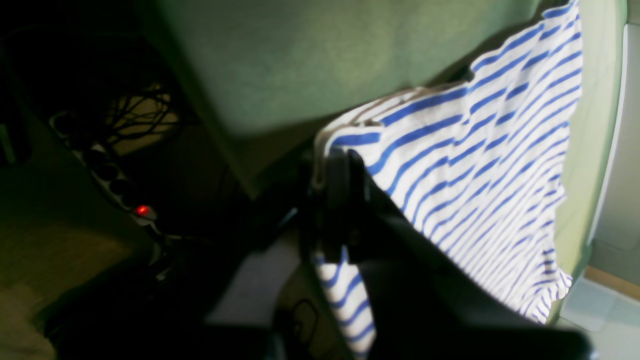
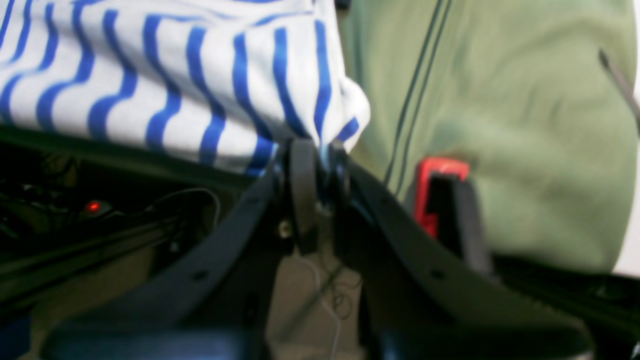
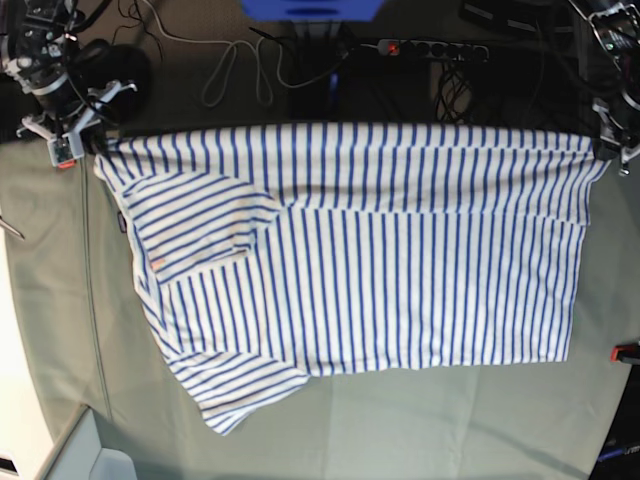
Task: Layout the t-shirt on the table in an organized manner, then fold the t-shirt properly
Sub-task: 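Lift the shirt with both grippers and lay it flat again, then grasp the shirt body with both grippers at its middle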
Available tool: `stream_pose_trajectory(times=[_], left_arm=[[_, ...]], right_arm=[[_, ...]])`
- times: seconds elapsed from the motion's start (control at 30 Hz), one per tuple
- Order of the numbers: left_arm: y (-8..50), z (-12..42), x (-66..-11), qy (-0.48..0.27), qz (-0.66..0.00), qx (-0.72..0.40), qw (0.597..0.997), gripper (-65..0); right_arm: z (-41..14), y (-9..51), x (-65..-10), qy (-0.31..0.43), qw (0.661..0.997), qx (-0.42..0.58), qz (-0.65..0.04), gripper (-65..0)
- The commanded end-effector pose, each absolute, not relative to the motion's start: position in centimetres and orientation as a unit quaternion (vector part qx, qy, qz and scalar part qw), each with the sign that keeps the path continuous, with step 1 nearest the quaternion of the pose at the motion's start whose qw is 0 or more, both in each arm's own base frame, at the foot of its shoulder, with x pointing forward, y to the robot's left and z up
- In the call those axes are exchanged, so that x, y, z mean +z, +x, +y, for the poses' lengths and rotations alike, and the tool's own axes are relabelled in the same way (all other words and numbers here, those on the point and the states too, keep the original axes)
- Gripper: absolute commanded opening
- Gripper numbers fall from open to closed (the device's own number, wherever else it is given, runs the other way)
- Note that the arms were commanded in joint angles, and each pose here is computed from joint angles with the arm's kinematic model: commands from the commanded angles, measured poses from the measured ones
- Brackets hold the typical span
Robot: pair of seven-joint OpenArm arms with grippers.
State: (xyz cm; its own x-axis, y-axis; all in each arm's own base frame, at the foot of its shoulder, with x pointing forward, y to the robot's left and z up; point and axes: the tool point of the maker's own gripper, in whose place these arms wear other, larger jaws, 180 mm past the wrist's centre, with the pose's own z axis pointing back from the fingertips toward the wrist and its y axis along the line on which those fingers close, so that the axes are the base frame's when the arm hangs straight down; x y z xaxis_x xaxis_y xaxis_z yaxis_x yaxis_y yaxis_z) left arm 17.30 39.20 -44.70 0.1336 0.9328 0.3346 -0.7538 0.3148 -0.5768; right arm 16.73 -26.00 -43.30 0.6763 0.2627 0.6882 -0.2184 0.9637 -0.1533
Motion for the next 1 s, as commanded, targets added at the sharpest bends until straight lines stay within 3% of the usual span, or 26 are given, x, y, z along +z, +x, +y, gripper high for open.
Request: stream_pose_trajectory(times=[0.0,0.3,0.4,0.53,0.7,0.83,0.97], left_arm=[[17.7,41.0,-43.1,-0.119,-0.359,0.563,0.735,-64.9],[17.2,40.9,-43.6,-0.118,-0.352,0.568,0.735,-64.4],[17.4,40.7,-43.5,-0.122,-0.35,0.565,0.737,-63.7],[17.5,39.8,-43.6,-0.144,-0.327,0.559,0.748,-52.8],[17.7,38.7,-43.6,-0.166,-0.305,0.553,0.757,-31.9],[16.7,40.1,-43.1,-0.162,-0.317,0.576,0.736,-18.3],[16.6,41.1,-42.3,-0.156,-0.33,0.579,0.729,-15.2]], right_arm=[[-26.5,17.2,-42.4,-0.037,0.908,0.13,-0.396,-65.0],[-25.5,16.6,-43.0,-0.027,0.912,0.118,-0.392,-65.0],[-25.6,16.3,-43.1,-0.027,0.913,0.117,-0.389,-58.2],[-25.6,16.4,-42.8,-0.028,0.911,0.118,-0.393,-44.7],[-25.6,16.9,-42.2,-0.033,0.907,0.123,-0.401,-31.8],[-27.0,17.1,-40.6,-0.051,0.899,0.089,-0.426,-28.5],[-29.0,18.2,-38.1,-0.068,0.881,0.055,-0.465,-28.5]])
